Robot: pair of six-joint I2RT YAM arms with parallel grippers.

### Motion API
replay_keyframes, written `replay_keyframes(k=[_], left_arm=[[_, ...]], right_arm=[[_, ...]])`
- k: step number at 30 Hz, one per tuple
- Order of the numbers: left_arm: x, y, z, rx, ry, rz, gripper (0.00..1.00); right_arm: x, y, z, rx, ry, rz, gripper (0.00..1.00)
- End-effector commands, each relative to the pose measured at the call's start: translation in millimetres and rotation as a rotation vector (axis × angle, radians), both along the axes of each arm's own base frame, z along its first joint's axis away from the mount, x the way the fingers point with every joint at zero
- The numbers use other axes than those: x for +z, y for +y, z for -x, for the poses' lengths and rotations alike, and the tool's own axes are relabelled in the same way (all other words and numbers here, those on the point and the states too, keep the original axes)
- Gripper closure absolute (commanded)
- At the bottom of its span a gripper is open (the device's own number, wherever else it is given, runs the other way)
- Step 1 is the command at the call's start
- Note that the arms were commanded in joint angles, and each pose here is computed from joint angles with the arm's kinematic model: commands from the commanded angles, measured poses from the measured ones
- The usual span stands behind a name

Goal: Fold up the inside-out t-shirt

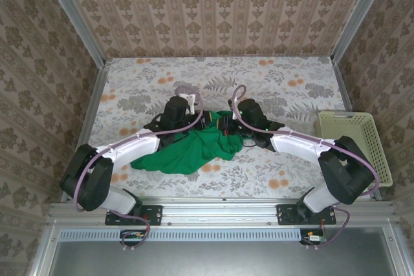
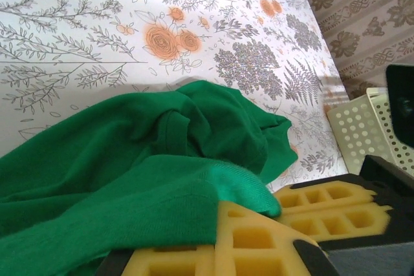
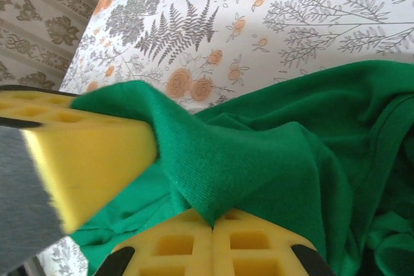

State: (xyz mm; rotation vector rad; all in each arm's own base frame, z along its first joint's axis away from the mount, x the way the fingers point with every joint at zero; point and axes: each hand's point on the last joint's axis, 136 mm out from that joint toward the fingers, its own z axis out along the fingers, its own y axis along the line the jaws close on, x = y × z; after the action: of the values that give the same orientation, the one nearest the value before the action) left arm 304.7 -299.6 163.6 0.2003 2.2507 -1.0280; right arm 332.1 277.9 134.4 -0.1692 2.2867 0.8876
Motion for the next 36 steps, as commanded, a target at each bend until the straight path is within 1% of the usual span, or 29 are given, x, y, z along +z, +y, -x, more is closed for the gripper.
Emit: replay_keyframes(k=[1,3,6,8,11,12,15,17,21,25,27,28,30,34,36], left_arm=[[32,4,8,-0.023,-0.043,-0.047,1.00],[42,7,13,-0.036,-0.036,-0.070,1.00],[55,12,20,-0.045,-0.034,-0.094,1.00],[60,16,23,-0.054,-0.024,-0.127,1.00],[62,22,25,-0.065,0.012,-0.187,1.00],[59,25,26,-0.069,0.034,-0.203,1.00],[55,28,24,-0.080,0.072,-0.196,1.00],[54,29,23,-0.079,0.083,-0.177,1.00],[57,26,21,-0.083,0.086,-0.147,1.00],[57,24,21,-0.087,0.089,-0.140,1.00],[55,24,21,-0.091,0.094,-0.140,1.00],[55,24,22,-0.091,0.097,-0.141,1.00],[54,24,22,-0.093,0.104,-0.142,1.00],[55,25,24,-0.096,0.107,-0.140,1.00],[56,25,25,-0.098,0.112,-0.138,1.00]], right_arm=[[2,-13,-3,-0.023,-0.035,0.066,0.94],[4,-19,-7,-0.033,-0.050,0.084,0.86],[14,-23,-12,-0.035,-0.090,0.115,0.71],[21,-25,-11,-0.024,-0.119,0.135,0.63],[29,-30,-8,0.006,-0.180,0.182,0.57],[42,-33,-5,0.015,-0.226,0.188,0.55],[57,-30,7,0.093,-0.336,0.217,0.48],[65,-22,17,0.154,-0.425,0.228,0.46],[74,-2,31,0.245,-0.586,0.232,0.45],[76,14,32,0.270,-0.672,0.273,0.45],[78,24,35,0.276,-0.768,0.304,0.45],[81,26,33,0.255,-0.800,0.318,0.45],[81,27,27,0.229,-0.813,0.331,0.46],[81,34,22,0.228,-0.838,0.327,0.49],[72,39,17,0.226,-0.846,0.356,0.51]])
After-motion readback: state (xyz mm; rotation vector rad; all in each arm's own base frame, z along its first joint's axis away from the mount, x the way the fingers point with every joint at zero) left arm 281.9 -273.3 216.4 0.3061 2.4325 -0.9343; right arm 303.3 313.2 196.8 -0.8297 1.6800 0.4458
